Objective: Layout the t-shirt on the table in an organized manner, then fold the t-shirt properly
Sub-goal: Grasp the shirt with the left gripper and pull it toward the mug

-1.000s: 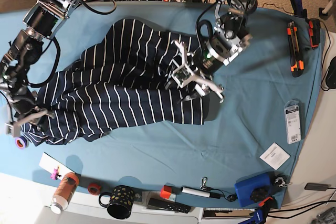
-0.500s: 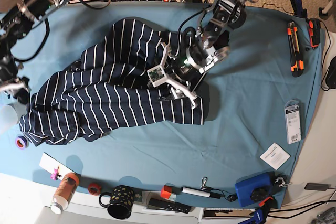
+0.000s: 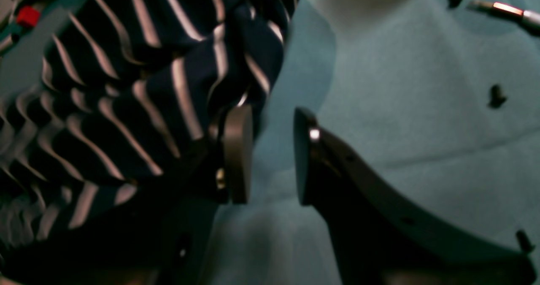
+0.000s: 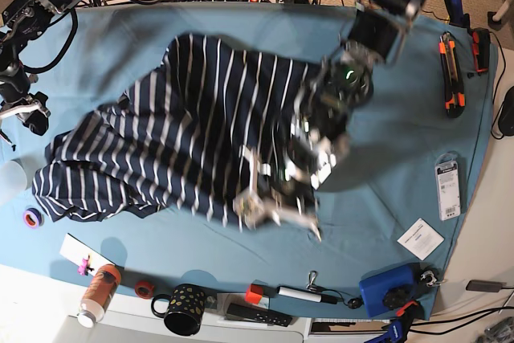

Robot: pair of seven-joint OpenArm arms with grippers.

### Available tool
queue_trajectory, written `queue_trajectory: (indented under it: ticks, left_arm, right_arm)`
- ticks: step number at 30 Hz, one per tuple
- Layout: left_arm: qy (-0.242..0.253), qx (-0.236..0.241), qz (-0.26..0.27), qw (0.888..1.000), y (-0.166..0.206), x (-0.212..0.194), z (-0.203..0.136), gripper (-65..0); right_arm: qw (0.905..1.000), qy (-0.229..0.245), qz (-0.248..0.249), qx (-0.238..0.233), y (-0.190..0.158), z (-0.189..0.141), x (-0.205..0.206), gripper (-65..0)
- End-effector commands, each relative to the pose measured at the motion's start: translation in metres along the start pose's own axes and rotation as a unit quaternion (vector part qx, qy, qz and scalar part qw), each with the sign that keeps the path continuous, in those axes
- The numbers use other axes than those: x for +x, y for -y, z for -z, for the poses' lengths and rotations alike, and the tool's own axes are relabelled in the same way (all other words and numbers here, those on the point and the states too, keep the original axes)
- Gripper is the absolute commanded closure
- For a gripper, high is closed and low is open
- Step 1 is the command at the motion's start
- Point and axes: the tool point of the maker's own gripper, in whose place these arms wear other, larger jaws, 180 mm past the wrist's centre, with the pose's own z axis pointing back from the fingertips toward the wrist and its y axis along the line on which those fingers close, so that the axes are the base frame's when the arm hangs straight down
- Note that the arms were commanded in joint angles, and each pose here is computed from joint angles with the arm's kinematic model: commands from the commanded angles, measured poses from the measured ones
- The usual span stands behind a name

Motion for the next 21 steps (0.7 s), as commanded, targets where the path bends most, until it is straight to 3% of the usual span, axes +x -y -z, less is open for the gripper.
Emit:
queue_trajectory:
  ticks: [1,8,12,13,16,17,21]
  left_arm:
    - [0.040,0.042,-0.001,0.998,-0.031,0.035,0.003,0.0]
    - [0.081,0.101,0.012,0.992,-0.093,0.095,0.009,0.0]
    - [0.045,0.110,0.014,0.993,-0.104,0.090,0.011,0.0]
    - [0.038,0.110,0.013,0.993,-0.103,0.088,0.011,-6.2]
    - [0.015,0.113,0.007,0.993,-0.104,0.078,0.012,-33.5]
    - [0.007,0.121,0.000,0.993,-0.107,0.075,0.011,-38.7]
    - [-0.043,0.139,-0.017,0.989,-0.116,0.061,0.008,-39.9]
  right_arm:
    - [0.9995,0.030,-0.014,0.002,-0.001,-0.005,0.021,-17.4]
    - [0.9995,0.029,-0.014,0.002,-0.001,-0.005,0.021,-17.4]
    - [0.9995,0.029,-0.014,0.002,-0.001,-0.005,0.021,-17.4]
    - [0.9995,0.029,-0.014,0.002,-0.001,-0.005,0.021,-17.4]
    - [0.9995,0.030,-0.014,0.002,-0.001,-0.005,0.021,-17.4]
    - [0.9995,0.030,-0.014,0.002,-0.001,-0.005,0.021,-17.4]
    - [0.9994,0.030,-0.014,0.002,-0.001,-0.005,0.022,-17.4]
